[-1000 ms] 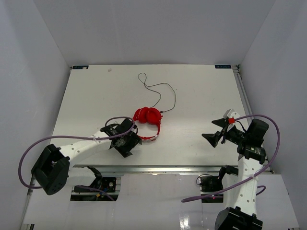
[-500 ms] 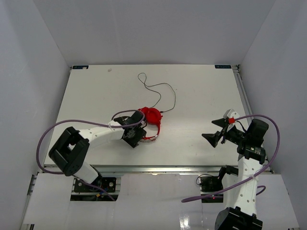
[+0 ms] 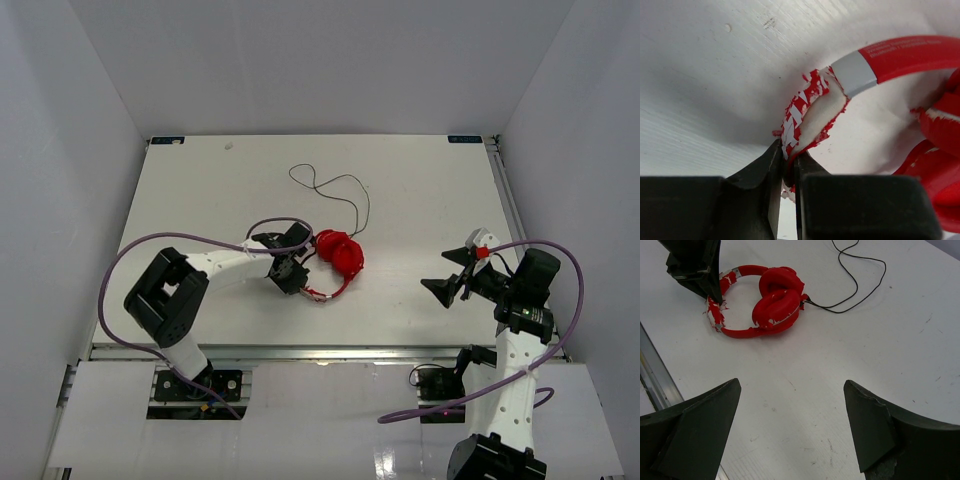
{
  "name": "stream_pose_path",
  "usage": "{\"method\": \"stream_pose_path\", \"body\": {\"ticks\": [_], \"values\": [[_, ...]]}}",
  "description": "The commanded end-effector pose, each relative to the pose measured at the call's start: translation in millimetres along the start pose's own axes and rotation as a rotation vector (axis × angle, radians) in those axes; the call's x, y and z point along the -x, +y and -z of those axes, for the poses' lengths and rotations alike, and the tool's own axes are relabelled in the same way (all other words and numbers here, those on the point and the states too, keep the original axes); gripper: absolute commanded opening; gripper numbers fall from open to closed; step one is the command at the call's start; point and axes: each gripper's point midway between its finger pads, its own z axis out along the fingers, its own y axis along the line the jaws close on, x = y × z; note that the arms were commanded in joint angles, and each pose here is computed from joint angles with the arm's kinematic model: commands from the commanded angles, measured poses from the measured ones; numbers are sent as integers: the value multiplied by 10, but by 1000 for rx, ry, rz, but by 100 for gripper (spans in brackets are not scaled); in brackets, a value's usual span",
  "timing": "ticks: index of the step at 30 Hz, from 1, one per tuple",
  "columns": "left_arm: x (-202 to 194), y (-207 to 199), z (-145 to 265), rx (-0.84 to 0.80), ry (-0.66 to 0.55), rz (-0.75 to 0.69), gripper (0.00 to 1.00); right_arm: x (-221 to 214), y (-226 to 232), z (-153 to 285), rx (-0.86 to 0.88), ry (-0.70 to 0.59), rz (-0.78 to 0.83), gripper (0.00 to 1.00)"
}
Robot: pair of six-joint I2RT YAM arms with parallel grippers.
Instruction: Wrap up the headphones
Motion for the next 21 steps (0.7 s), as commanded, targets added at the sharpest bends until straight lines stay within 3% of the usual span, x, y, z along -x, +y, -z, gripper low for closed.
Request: {"method": "stream_pose_path", "body": {"ticks": [1, 7, 9, 14, 17, 21], "values": [[255, -24, 245, -70, -122, -326, 4, 44, -3, 9, 3, -15, 50, 90], [414, -373, 818, -312, -217, -803, 0, 49, 373, 17, 166, -59, 146, 90], [379, -499, 1082, -430, -230, -938, 0, 130, 411, 6, 217, -77, 287, 90], [275, -618, 1482, -566, -202, -1037, 0, 338, 537, -121, 391, -32, 423, 90], [210, -642, 1741, -639, -176, -1046, 0, 456, 421, -288, 397, 17, 453, 90], [158, -614, 2001, -720, -165, -1021, 0, 719, 301, -467, 374, -48, 494, 90]]}}
